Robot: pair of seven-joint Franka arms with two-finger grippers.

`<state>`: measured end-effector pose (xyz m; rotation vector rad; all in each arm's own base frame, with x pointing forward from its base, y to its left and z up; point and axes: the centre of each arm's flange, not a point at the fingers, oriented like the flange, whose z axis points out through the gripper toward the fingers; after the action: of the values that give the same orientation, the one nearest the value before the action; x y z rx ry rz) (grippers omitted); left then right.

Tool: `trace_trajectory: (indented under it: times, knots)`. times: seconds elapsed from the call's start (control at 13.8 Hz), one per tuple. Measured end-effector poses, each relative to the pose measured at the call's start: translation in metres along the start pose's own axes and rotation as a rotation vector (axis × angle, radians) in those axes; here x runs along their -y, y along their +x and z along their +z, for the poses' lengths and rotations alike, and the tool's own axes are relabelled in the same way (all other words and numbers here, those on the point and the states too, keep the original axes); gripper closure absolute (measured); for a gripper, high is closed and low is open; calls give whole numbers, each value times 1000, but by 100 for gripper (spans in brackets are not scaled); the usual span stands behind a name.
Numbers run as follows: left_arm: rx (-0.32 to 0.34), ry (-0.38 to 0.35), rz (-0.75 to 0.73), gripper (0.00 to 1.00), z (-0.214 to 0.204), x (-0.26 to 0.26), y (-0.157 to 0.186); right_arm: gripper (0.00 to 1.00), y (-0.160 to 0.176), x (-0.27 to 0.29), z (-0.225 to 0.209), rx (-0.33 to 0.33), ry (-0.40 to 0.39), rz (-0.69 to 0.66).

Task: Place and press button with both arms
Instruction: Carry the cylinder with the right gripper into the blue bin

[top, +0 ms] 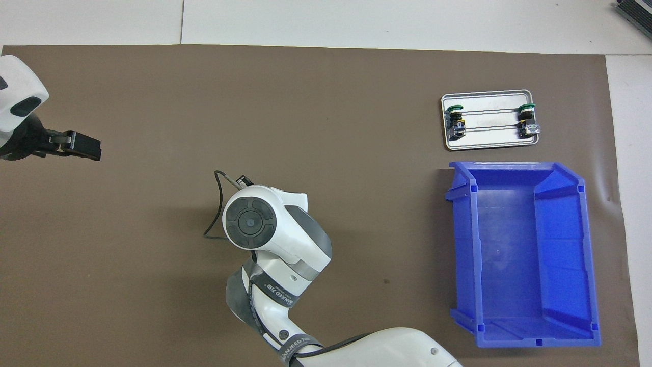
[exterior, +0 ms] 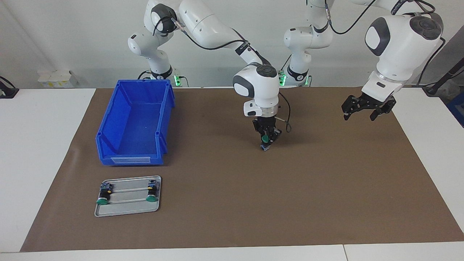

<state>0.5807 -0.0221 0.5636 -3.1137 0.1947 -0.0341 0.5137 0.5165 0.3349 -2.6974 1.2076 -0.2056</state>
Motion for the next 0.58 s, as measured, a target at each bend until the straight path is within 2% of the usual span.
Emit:
trace_trajectory:
  times: [0.22,0.58]
  knots:
    - [-3,0,-3,0,-2,2,-1,59,38,3,-15,-12,-21,-67]
    - [-6,1,-3,0,-3,2,-2,59,176,-29,-149,3,-128,-347]
